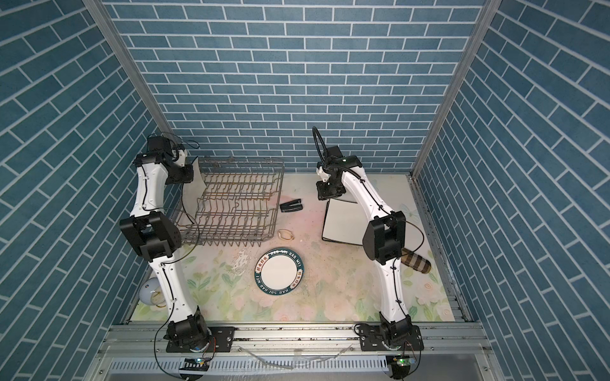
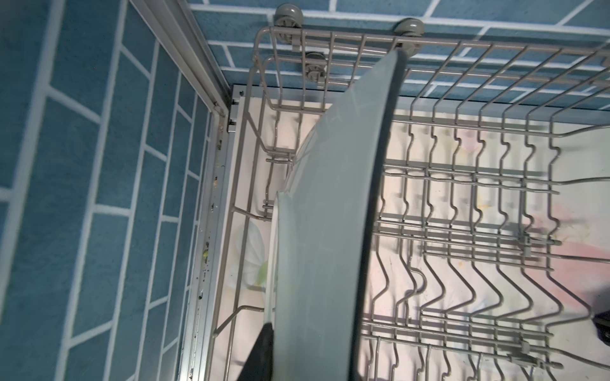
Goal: Unload the plates from the dish rack
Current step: Pick up a plate from the dish rack.
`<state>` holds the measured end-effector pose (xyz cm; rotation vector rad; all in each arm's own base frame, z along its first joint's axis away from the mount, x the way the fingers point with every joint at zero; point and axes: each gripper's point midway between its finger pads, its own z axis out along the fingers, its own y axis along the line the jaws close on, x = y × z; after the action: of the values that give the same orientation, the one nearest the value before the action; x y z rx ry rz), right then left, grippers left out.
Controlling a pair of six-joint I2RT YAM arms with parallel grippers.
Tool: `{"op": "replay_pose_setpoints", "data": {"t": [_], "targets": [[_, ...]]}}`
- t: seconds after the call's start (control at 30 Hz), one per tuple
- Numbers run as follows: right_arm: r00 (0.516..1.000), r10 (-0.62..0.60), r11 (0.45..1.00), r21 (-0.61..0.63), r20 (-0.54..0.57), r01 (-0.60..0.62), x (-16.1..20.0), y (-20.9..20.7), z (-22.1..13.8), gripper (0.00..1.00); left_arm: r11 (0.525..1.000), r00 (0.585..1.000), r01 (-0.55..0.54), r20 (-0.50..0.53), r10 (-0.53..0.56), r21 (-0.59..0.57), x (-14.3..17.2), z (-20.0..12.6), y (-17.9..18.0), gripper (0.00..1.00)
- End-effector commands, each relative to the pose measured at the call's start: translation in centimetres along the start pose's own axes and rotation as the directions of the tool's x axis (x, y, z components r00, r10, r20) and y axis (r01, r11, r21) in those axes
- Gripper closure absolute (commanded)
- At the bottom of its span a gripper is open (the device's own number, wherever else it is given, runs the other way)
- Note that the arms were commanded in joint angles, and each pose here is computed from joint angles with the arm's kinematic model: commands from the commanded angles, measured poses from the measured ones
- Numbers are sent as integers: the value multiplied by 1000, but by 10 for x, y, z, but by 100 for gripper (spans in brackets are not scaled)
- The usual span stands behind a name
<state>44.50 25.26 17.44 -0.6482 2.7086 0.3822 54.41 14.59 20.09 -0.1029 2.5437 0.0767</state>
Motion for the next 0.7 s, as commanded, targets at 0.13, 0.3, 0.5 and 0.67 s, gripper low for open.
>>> {"op": "replay_pose_setpoints", "data": {"t": [0.13,0.3,0.5,0.67], "targets": [[999,-42,999,8,31,42,-5,4,-14,60,1000,999,8,-50,-9,-13,12,4,3,86],[998,-52,999,12,35,52,-6,2,-15,60,1000,999,2,-40,-3,-17,10,-5,3,94],[995,-71,997,13,64,70,-9,4,-24,59,1000,1000,-1,0,1,-32,1,-27,4,100],[993,-85,996,13,88,84,-10,4,-32,59,997,999,-7,52,11,-73,-11,-55,9,100]]}}
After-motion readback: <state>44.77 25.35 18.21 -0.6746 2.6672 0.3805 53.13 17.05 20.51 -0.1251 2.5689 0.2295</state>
